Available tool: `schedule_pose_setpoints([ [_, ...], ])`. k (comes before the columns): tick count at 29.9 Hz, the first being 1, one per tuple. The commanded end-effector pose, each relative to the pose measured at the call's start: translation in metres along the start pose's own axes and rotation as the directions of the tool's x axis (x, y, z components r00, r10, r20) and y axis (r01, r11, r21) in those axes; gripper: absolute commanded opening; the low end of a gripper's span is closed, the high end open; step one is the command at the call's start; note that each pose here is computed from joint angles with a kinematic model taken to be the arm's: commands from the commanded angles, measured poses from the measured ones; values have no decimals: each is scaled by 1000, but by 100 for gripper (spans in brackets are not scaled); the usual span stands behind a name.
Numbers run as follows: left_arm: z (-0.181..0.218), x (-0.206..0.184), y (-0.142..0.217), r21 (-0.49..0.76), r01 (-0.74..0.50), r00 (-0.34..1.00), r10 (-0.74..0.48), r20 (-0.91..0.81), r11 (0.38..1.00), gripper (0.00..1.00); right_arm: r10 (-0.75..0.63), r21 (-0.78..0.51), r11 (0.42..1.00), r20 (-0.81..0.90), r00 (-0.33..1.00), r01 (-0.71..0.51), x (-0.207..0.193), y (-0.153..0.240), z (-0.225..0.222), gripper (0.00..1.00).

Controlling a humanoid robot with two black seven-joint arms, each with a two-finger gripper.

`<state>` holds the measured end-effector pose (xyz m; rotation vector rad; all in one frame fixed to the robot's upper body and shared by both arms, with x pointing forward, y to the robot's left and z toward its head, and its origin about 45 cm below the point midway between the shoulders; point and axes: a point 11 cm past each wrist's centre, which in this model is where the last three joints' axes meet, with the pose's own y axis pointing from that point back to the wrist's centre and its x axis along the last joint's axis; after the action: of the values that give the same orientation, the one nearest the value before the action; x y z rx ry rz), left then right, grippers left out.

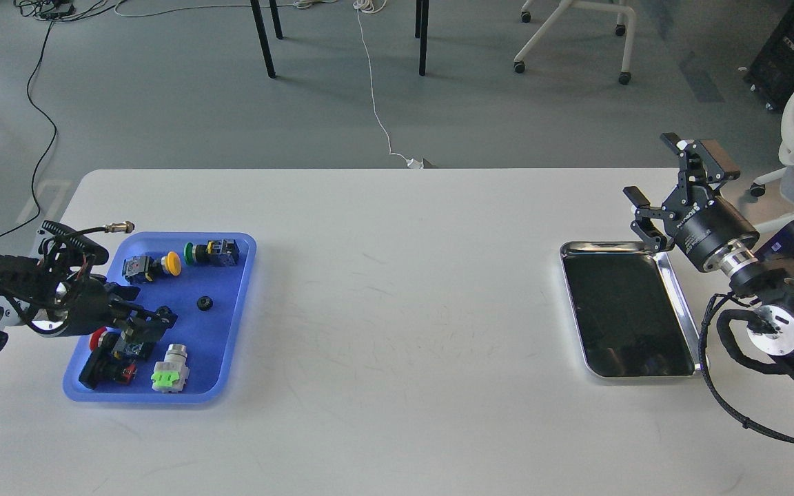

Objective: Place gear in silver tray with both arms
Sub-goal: 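Lower the left gripper into the blue tray and grasp a black gear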

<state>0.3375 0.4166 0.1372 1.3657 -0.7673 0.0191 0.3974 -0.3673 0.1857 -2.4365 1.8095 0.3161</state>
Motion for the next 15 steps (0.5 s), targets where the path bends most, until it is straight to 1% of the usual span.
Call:
schedule_pose_setpoints([
  [1,-1,0,-3,4,6,1000,-6,-5,1000,76,0,1,1000,1,1000,0,0,0,0,99],
  [3,-1,-1,-5,5,9,1000,-9,-7,1000,71,1,4,1000,1,1000,-1,0,0,-1,99],
  [6,0,-1,-5,5,17,1000,-17,3,1000,61,2,6,1000,2,1000,-2,0,-1,-2,99],
  [13,0,1,-6,7,38,999,-38,30,999,29,3,5,1000,1,1000,-3,1,0,-2,99],
  [14,0,1,-6,7,38,999,-39,31,999,26,2,6,1000,2,1000,-2,0,-1,-2,99],
  [15,0,2,-6,7,37,999,-37,32,999,24,2,6,1000,3,1000,-2,0,-1,-2,99],
])
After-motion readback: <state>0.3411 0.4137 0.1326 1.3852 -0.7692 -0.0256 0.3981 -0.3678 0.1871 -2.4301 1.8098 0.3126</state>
